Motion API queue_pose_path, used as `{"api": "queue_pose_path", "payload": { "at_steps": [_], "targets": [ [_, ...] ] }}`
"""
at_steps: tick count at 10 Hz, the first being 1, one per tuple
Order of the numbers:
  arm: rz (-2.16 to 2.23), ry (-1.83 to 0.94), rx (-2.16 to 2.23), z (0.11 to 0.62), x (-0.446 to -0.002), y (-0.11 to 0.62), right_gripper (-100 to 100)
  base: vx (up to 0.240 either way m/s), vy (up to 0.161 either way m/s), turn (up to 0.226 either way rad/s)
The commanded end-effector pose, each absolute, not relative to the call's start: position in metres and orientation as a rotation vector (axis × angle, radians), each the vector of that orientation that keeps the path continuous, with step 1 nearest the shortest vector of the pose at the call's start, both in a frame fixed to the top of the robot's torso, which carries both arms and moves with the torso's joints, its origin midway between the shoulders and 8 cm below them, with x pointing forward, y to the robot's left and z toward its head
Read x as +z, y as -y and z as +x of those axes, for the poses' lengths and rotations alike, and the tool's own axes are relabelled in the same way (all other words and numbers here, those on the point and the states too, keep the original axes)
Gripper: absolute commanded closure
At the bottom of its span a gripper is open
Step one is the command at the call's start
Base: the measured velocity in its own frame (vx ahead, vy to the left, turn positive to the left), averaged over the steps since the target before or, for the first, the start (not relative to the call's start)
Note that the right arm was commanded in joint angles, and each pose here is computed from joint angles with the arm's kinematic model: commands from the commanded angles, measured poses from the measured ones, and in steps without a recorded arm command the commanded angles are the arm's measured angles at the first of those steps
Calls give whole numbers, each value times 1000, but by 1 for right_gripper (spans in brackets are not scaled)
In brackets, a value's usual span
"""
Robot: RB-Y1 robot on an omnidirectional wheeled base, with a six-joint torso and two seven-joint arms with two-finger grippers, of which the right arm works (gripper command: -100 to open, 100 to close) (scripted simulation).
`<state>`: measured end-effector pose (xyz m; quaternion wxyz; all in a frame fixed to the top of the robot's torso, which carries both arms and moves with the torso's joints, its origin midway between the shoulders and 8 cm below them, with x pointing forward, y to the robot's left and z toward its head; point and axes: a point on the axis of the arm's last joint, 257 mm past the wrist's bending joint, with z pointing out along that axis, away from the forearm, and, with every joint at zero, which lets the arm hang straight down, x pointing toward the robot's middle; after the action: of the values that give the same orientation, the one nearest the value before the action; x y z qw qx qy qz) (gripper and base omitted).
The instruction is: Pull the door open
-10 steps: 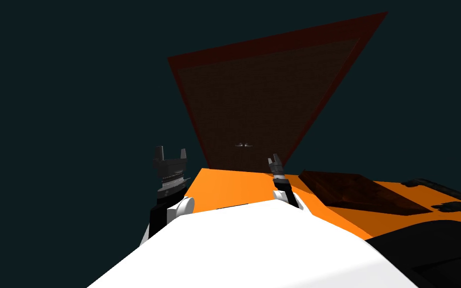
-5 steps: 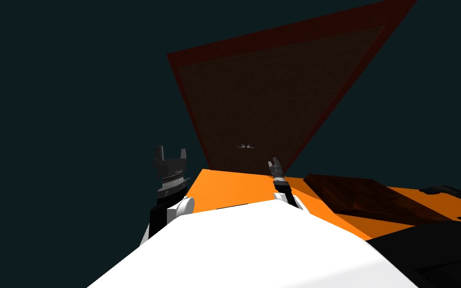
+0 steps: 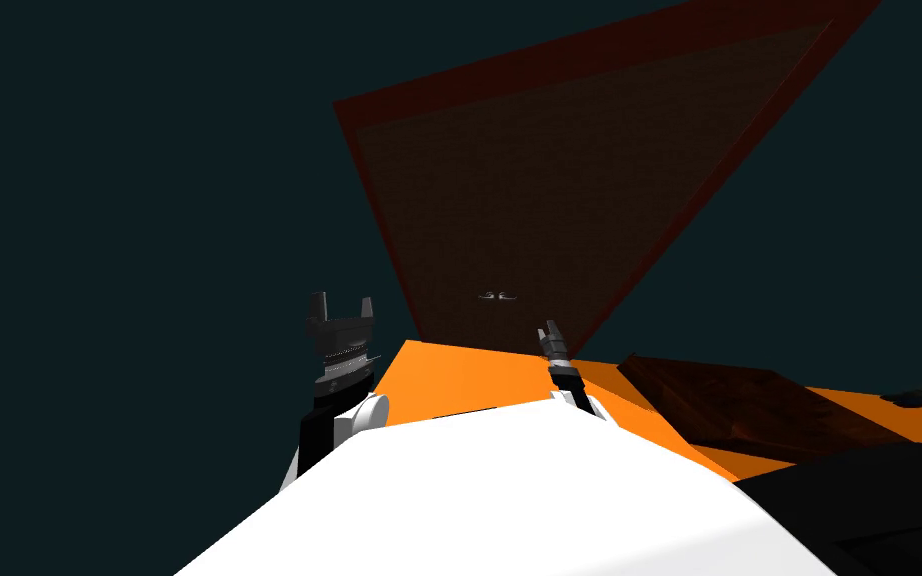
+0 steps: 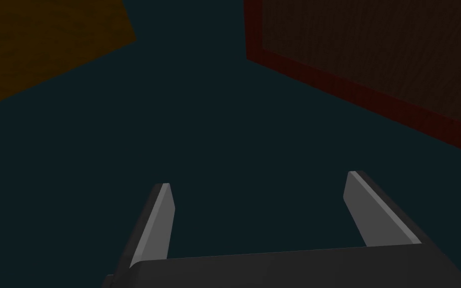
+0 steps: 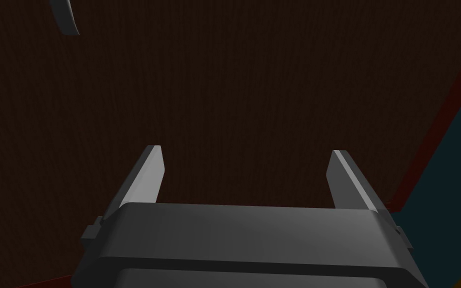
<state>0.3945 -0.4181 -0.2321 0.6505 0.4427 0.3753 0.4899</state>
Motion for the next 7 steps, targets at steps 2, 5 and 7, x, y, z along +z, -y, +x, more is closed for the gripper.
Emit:
{"api": "queue_pose_path", "payload": {
  "at_steps": [2, 5, 7],
  "targets": [
    [1042, -869, 1096, 391, -252, 428, -100, 104, 9, 33],
    [1083, -886, 1077, 387, -273, 437, -100, 101, 10, 33],
    [1111, -896, 1064, 383, -287, 443, -100, 106, 7, 36]
  ]
}}
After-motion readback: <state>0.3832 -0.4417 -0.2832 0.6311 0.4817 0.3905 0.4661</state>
